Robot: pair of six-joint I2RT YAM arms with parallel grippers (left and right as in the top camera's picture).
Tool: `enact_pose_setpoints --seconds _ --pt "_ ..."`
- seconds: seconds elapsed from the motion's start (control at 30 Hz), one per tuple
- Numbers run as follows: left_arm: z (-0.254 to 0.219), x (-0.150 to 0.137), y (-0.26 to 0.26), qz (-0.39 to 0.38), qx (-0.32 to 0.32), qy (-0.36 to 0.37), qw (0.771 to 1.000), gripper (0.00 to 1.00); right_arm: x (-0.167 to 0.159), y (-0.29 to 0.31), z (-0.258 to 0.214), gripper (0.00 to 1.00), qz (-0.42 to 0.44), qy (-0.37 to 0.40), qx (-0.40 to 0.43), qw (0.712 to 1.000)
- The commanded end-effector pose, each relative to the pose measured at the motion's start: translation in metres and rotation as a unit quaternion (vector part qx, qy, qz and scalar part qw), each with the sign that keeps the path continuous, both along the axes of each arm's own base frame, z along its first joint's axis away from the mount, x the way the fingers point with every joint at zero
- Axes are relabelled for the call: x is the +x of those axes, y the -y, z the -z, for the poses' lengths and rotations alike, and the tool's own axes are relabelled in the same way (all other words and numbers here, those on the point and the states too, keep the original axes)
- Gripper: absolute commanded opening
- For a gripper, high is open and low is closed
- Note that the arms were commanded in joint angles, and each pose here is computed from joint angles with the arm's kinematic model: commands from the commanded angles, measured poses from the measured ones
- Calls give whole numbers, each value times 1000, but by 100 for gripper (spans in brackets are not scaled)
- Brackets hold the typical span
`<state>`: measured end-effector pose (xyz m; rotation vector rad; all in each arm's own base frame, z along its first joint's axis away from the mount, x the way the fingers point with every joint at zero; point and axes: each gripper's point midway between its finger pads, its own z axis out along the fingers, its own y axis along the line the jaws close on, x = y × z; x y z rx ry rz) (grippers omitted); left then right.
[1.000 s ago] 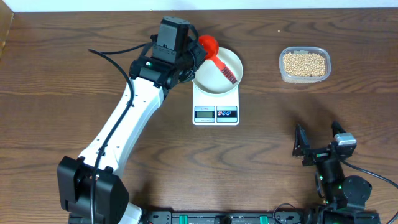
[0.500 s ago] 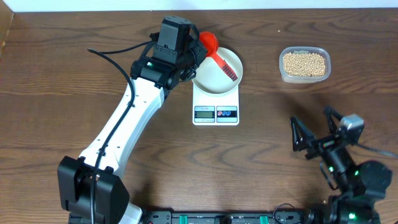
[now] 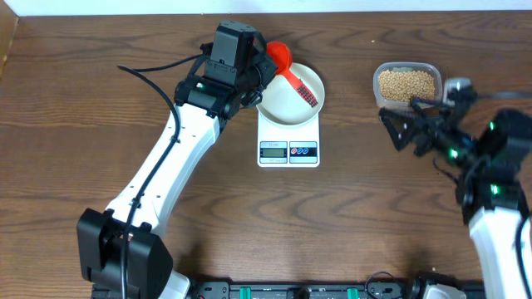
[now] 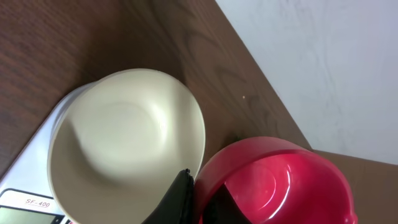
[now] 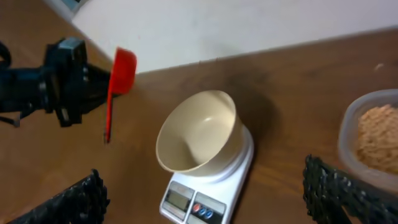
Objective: Scoop item into bowl and weigh 50g on scale
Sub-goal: 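Move the right gripper toward the scoop held by the left gripper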
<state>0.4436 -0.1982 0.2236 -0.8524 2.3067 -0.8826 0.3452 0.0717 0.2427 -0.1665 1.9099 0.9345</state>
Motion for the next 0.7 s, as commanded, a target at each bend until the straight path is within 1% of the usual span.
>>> enact_pose_setpoints --seconds 0.0,0.1,0.17,0.33,0.37,0.4,0.43,0.6,0.67 --pt "-6 1 -1 -6 -1 8 1000 7 5 -15 -12 99 -65 -4 32 997" --pt "-6 1 -1 -20 -15 -1 1000 7 5 -20 -17 99 -96 13 40 994" --pt "-6 1 -1 -31 -26 -7 999 8 6 -20 -20 99 -97 20 38 994" --pt "-5 1 -1 -43 -36 -16 998 7 8 -20 -26 99 -82 -22 87 993" --pt "-4 0 -2 -45 -36 -18 998 7 8 -20 -26 96 -81 -21 87 993" --pt "-1 -2 -3 -55 -43 -30 997 7 10 -19 -25 88 -74 -22 84 993" --pt "0 -2 -3 -60 -47 -35 996 7 11 -20 -24 84 -70 -24 84 994" --pt "2 -2 -3 -77 -62 -48 994 8 20 -35 -18 78 -36 -58 94 993" --pt "3 -2 -3 -85 -69 -53 993 6 22 -42 -19 77 -32 -58 94 993"
